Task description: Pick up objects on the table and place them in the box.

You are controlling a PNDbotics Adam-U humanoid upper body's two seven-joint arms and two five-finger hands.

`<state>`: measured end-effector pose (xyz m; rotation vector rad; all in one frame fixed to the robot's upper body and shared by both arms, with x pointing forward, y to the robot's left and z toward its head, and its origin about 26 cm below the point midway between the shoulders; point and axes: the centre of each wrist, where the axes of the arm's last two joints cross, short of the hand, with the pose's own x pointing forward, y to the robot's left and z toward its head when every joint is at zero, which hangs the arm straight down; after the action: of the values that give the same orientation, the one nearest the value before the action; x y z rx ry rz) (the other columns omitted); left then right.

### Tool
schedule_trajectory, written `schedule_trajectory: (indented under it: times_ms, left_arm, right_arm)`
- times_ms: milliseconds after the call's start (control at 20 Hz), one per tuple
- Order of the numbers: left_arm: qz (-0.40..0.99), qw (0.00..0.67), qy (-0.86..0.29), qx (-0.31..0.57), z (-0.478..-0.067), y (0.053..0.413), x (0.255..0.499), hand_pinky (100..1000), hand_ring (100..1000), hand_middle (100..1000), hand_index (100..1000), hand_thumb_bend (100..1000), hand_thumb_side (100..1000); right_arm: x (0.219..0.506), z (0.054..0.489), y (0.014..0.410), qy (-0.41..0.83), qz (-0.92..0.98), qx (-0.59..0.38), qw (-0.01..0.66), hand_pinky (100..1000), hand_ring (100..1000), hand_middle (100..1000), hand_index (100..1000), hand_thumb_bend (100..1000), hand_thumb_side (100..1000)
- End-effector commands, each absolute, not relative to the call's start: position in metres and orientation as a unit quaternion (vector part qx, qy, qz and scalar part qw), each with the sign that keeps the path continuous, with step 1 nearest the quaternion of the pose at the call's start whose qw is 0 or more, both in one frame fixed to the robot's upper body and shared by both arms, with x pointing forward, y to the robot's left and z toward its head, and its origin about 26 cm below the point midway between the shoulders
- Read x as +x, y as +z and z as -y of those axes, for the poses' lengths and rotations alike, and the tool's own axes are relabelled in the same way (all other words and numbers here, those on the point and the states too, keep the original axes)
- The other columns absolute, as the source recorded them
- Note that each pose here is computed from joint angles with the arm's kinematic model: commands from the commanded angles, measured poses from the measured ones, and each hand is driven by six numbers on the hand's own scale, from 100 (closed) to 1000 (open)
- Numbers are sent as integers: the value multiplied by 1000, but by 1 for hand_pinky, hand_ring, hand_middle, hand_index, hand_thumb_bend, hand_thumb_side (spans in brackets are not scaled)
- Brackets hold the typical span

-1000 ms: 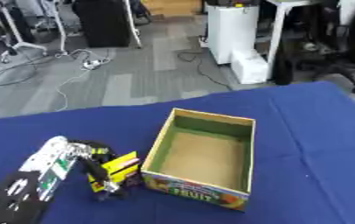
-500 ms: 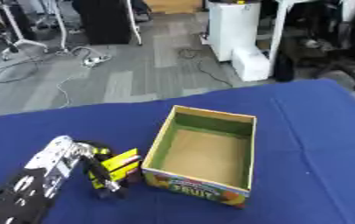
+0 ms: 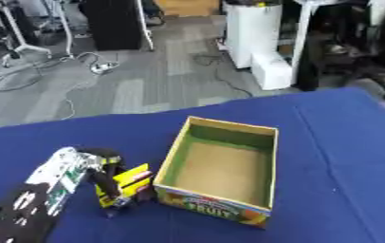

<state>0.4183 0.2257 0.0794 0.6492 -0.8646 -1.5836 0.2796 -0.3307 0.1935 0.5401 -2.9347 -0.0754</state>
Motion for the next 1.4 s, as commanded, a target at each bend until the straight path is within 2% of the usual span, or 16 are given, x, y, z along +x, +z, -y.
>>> schedule_trajectory:
  times_ms: [50,250,300,350,400,450,1050,1150,1200,1250,1300,1400]
  left_arm:
    - [406,544,-660,320,-227,85,421,100,348,464,518,413,618]
    - [417,523,-660,342,-229,74,421,100,220,353,485,341,655]
    - [417,519,-661,346,-230,72,421,100,190,327,478,337,651]
    - [417,516,-662,348,-230,70,421,100,213,347,483,339,654]
    - [417,514,-663,351,-230,69,421,100,150,296,472,332,648]
    - [417,511,-664,352,-231,68,421,100,137,286,470,333,644]
    - [424,497,-670,352,-230,74,421,100,100,256,461,336,641]
    - [429,495,-668,354,-230,77,421,100,100,245,458,311,660]
    - [432,492,-666,357,-229,80,421,100,100,232,450,258,711]
    - [435,489,-664,362,-229,82,420,100,100,235,451,268,702]
    - [439,486,-662,366,-228,84,420,100,100,221,443,205,755]
    - [444,479,-660,372,-226,88,419,100,100,219,442,194,764]
  right_arm:
    - [280,330,204,-8,981,183,66,328,379,443,523,100,1000]
    - [280,330,204,-7,981,183,66,328,379,441,521,100,1000]
    - [279,330,204,-6,981,182,66,328,379,441,521,100,1000]
    - [279,330,204,-5,981,182,66,328,379,441,521,100,1000]
    - [279,330,203,-5,981,182,66,328,379,440,520,100,1000]
    - [279,330,203,-4,981,182,66,328,379,440,520,100,1000]
    - [279,330,201,-1,981,181,69,328,379,440,520,100,1000]
    - [279,329,201,-1,981,181,69,328,379,440,520,100,1000]
    - [279,329,201,-2,981,181,69,328,379,440,520,100,1000]
    - [279,329,201,-2,981,180,69,328,379,440,520,100,1000]
    - [279,329,201,-2,981,180,69,328,379,440,520,100,1000]
    - [279,330,202,-2,981,180,68,328,379,440,520,100,1000]
